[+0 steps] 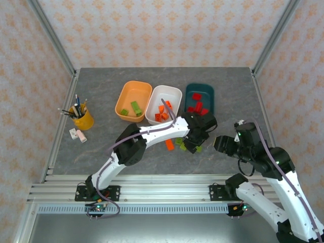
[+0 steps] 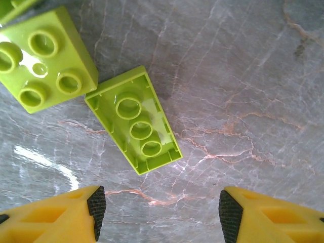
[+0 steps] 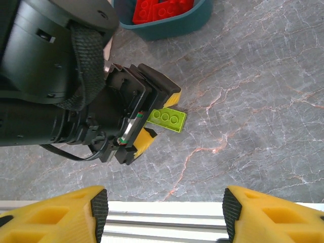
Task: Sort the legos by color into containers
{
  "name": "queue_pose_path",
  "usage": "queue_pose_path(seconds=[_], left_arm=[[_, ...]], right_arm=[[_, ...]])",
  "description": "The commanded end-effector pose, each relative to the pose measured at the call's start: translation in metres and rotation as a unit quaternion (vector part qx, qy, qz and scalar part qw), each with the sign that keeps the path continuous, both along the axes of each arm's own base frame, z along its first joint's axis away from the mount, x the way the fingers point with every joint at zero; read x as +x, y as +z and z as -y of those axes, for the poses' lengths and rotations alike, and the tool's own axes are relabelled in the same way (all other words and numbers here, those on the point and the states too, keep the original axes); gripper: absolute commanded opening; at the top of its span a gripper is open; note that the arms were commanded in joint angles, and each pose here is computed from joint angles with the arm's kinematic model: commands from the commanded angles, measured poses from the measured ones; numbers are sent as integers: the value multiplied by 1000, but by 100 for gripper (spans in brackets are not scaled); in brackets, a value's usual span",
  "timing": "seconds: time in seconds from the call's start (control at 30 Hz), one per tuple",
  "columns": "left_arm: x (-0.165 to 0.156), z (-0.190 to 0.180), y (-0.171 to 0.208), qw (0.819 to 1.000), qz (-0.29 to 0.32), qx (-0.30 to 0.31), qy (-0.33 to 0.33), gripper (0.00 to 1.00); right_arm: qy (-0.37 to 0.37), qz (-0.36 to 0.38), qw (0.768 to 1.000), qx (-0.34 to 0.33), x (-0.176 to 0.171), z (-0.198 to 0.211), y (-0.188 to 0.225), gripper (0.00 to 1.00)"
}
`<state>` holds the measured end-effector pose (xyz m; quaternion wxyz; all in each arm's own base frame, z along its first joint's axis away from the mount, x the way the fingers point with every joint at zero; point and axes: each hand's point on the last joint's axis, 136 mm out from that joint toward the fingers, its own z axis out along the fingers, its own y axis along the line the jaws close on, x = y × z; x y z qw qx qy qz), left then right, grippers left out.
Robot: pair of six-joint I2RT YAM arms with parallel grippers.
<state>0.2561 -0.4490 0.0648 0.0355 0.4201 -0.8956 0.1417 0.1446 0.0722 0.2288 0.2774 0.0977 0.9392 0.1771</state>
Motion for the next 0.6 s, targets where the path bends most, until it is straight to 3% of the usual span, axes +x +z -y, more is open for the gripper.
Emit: queue_pose_path(seconds=[0.0, 0.33, 0.57], left_arm=[[-5, -10, -17, 996, -30, 37, 74, 65], [14, -3, -39, 992, -25, 47, 110, 69], [16, -14, -47, 990, -25, 71, 122, 55]], right_arm=[[5, 3, 1000, 1, -6, 2, 4, 64], [-4, 15, 1000, 9, -7, 4, 8, 68], [-19, 19, 1000, 13, -8, 8, 8, 73]])
